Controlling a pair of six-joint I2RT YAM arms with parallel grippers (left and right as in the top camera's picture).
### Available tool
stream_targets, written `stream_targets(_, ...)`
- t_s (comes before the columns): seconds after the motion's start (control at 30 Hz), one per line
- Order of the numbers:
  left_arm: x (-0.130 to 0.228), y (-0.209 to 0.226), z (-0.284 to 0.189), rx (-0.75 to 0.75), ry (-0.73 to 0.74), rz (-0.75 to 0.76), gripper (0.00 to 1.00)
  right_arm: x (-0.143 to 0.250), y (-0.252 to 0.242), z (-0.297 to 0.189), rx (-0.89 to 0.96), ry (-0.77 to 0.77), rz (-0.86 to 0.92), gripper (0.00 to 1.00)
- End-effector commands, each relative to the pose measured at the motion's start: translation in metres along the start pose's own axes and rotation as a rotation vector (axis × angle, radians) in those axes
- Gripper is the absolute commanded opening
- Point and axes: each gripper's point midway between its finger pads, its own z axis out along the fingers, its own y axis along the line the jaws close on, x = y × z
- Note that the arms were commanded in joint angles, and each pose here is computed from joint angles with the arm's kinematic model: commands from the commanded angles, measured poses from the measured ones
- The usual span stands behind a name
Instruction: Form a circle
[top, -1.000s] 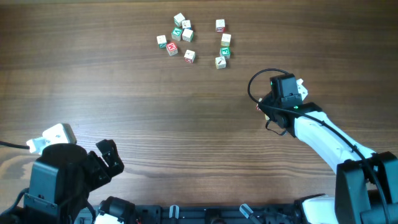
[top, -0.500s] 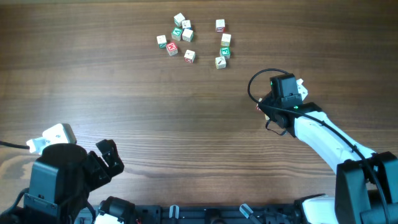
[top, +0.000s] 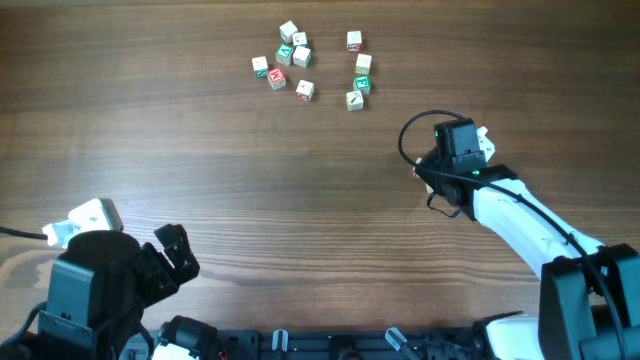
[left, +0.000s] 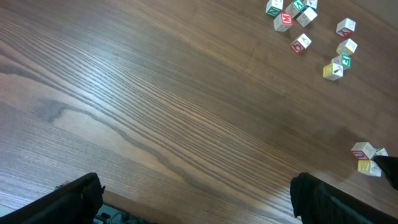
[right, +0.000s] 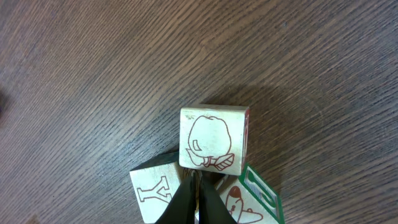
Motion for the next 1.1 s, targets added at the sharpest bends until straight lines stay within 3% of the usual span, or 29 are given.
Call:
stream_targets(0.0,0.000,-0.001,0.000,0.001,0.002,-0.014,1.00,0.007,-0.006,0.005,0.022,0.019,-0.016,0.05)
stream_targets(0.6,0.000,-0.001,0.000,0.001,0.002,-0.014,1.00,0.009,-0.006,0.005,0.018,0.029,-0.016,0.05)
stream_targets(0.77,0.000,-0.001,0.000,0.001,0.002,-0.014,1.00,-0.006,0.007,0.004,-0.023,-0.033,-0.038,0.05)
stream_targets(1.07,0.000,-0.001,0.000,0.001,0.002,-0.014,1.00,-0.023,0.023,-0.047,-0.117,-0.099,-0.055,0.05)
